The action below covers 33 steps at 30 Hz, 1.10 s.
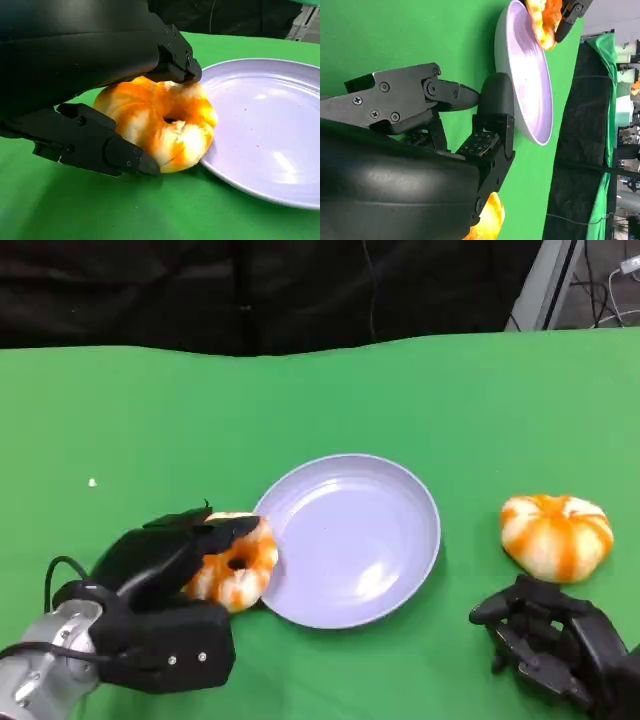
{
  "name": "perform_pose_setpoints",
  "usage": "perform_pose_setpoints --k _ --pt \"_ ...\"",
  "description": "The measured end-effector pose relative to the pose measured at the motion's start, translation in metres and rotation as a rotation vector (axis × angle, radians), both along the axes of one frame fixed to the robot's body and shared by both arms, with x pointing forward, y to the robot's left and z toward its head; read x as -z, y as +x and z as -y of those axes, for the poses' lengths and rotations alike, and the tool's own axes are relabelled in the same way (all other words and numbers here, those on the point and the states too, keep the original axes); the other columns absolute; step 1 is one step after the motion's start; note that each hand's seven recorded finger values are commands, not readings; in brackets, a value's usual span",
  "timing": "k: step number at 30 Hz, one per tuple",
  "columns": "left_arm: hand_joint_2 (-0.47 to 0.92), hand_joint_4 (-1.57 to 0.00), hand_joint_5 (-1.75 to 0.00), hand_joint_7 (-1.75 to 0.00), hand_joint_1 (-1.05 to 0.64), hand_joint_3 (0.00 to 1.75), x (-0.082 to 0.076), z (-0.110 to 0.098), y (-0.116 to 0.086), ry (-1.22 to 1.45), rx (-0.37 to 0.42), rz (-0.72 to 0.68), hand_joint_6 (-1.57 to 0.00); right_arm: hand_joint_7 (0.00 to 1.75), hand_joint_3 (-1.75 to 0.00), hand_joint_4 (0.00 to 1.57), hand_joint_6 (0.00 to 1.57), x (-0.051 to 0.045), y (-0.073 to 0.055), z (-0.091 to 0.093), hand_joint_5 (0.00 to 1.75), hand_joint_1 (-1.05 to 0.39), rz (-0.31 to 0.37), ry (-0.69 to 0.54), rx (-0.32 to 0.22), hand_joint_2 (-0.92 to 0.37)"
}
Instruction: Grasp the bread from the table and place it into the plate.
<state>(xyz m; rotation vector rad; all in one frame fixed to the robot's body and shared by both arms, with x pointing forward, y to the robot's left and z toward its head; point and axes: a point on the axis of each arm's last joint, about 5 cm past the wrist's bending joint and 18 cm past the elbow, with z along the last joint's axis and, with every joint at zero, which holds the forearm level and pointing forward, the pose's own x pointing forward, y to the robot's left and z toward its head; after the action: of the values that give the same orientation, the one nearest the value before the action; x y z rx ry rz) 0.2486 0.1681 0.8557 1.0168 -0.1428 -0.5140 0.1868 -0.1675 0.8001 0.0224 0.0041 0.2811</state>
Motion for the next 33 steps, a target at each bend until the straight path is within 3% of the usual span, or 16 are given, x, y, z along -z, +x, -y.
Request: perform_pose_setpoints --k 4,6,8,11,12,13,14,16,19,20,22,28,33 --pt "0.92 -0.47 -0.05 -0.03 0.03 0.02 0.0 0.0 0.0 0.001 0.001 -0.001 -0.51 1.05 -0.44 0.66 0.76 -0.0001 0.0 0.0 1.75 -0.28 0.001 -0.004 0.003 -0.92" --pt "0.92 -0.76 -0.09 -0.05 0.04 0.05 0.0 0.0 0.0 0.0 -0.001 0.001 -0.68 1.05 -0.44 0.66 0.76 -0.0001 0.0 0.0 1.75 -0.28 0.001 -0.004 0.003 -0.92" --pt "0.92 -1.07 -0.15 -0.1 0.03 0.09 0.001 0.001 0.0 -0.016 -0.019 0.02 -0.95 1.05 -0.44 0.66 0.76 -0.0001 0.0 0.0 1.74 -0.27 0.001 -0.004 0.003 -0.92" --pt "0.92 -1.17 -0.17 -0.1 0.03 0.1 0.005 0.002 -0.001 -0.05 -0.058 0.058 -1.05 1.05 -0.44 0.66 0.76 -0.0001 0.0 0.0 1.75 -0.27 0.001 -0.005 0.002 -0.92" --pt "0.92 -1.18 -0.17 -0.1 0.03 0.1 0.006 0.002 -0.001 -0.056 -0.063 0.068 -1.06 1.05 -0.45 0.66 0.76 -0.0001 0.0 0.0 1.75 -0.27 0.001 -0.005 0.002 -0.92" --pt "0.92 -1.07 -0.72 -0.2 -0.04 0.14 0.006 0.002 -0.001 -0.059 -0.067 0.074 -1.17 1.04 -0.44 0.66 0.76 -0.0001 0.0 0.0 1.74 -0.27 0.001 -0.005 0.002 -0.92" --pt "0.92 -0.98 -1.01 -0.25 -0.06 0.16 0.006 0.002 0.0 -0.063 -0.073 0.082 -1.2 1.04 -0.44 0.65 0.76 -0.0001 0.0 0.0 1.74 -0.28 0.001 -0.005 0.001 -0.92" --pt "0.92 -0.87 -1.31 -0.33 -0.09 0.18 0.008 0.003 -0.001 -0.084 -0.092 0.106 -1.22 1.04 -0.44 0.66 0.76 -0.0001 0.0 0.0 1.74 -0.27 0.001 -0.005 -0.001 -0.92" --pt "0.92 -0.85 -1.38 -0.35 -0.09 0.19 0.011 0.006 -0.001 -0.107 -0.115 0.133 -1.22 1.04 -0.45 0.66 0.76 -0.0001 0.0 0.0 1.74 -0.27 0.001 -0.005 -0.003 -0.92" --pt "0.92 -0.75 -1.58 -0.75 -0.09 0.15 0.011 0.006 -0.001 -0.108 -0.117 0.136 -1.03 1.04 -0.44 0.66 0.76 -0.0001 0.0 0.0 1.74 -0.27 0.002 -0.005 -0.004 -0.92" --pt "0.92 -0.69 -1.71 -1.13 -0.09 0.13 0.012 0.007 -0.001 -0.11 -0.124 0.14 -0.84 1.04 -0.44 0.66 0.76 -0.0001 0.0 0.0 1.74 -0.27 0.002 -0.005 -0.003 -0.92" --pt "0.92 -0.68 -1.75 -1.33 -0.08 0.09 0.014 0.009 -0.001 -0.114 -0.148 0.144 -0.74 1.04 -0.45 0.67 0.76 -0.0001 0.0 0.0 1.75 -0.27 0.002 -0.005 -0.001 -0.92" --pt "0.92 -0.69 -1.75 -1.37 -0.07 0.1 0.015 0.01 -0.002 -0.123 -0.165 0.162 -0.72 1.04 -0.45 0.67 0.76 -0.0002 0.0 0.0 1.75 -0.28 0.003 -0.008 0.0 -0.92"
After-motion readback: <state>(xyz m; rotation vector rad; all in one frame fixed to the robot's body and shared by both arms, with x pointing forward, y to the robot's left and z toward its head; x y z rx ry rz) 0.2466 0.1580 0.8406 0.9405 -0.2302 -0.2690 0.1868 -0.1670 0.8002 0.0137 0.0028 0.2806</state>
